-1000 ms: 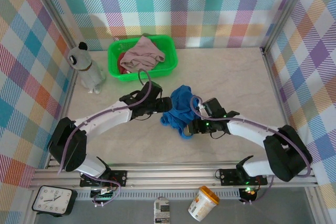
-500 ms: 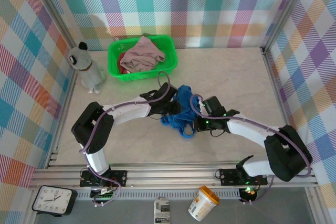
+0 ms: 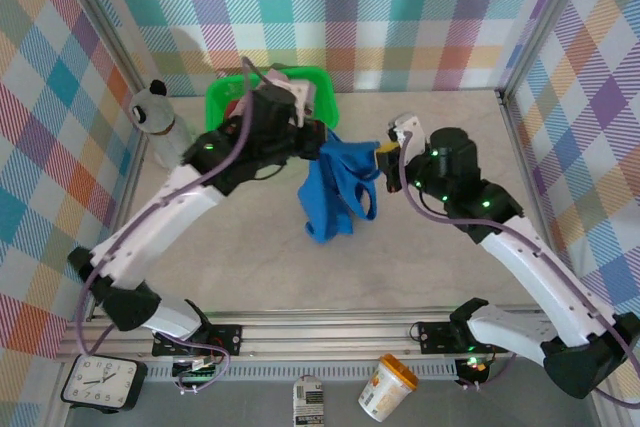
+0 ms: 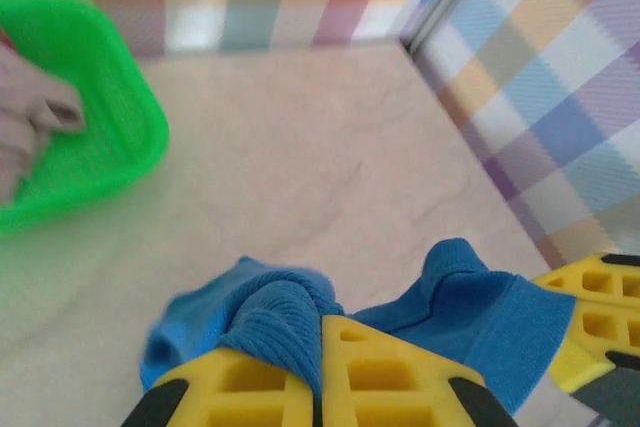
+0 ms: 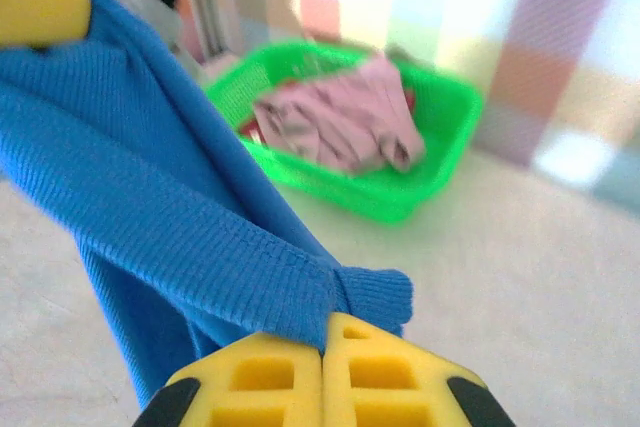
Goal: Fold and stack the tank tops
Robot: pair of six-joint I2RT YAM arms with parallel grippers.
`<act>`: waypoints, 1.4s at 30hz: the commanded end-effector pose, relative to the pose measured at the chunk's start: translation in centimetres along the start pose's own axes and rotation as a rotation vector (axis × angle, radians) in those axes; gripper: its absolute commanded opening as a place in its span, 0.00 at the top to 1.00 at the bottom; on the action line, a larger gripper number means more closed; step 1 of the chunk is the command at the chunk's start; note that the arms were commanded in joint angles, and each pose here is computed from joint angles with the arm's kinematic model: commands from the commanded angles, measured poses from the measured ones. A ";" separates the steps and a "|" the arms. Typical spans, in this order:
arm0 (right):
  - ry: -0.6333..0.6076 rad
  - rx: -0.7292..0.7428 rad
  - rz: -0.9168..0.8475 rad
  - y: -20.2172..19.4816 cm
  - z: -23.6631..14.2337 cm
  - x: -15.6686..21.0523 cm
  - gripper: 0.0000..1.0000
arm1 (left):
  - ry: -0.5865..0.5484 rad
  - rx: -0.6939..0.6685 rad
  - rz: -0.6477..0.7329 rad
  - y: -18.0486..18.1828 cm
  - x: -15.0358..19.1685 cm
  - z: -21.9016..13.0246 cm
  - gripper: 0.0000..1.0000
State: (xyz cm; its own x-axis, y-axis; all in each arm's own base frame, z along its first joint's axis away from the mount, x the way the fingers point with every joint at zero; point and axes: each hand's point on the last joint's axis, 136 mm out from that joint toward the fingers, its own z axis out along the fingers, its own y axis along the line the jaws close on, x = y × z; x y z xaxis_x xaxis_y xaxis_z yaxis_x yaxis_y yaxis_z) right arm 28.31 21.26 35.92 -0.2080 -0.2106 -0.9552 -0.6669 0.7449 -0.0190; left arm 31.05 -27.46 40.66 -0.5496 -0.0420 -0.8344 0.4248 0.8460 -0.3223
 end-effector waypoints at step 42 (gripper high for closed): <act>0.524 0.439 0.492 -20.6 3.6 19.3 0.58 | 0.442 -0.007 0.139 -0.2 12.0 25.6 0.25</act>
State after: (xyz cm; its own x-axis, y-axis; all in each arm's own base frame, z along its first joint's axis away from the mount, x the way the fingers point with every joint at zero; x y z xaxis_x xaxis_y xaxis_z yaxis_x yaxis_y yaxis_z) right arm 41.14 2.20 14.29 -0.7999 -0.0446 -0.5984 -0.0725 0.9971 0.0226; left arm 43.89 -45.71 12.57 -0.7888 0.2755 -0.5495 0.4960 0.8134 -0.3041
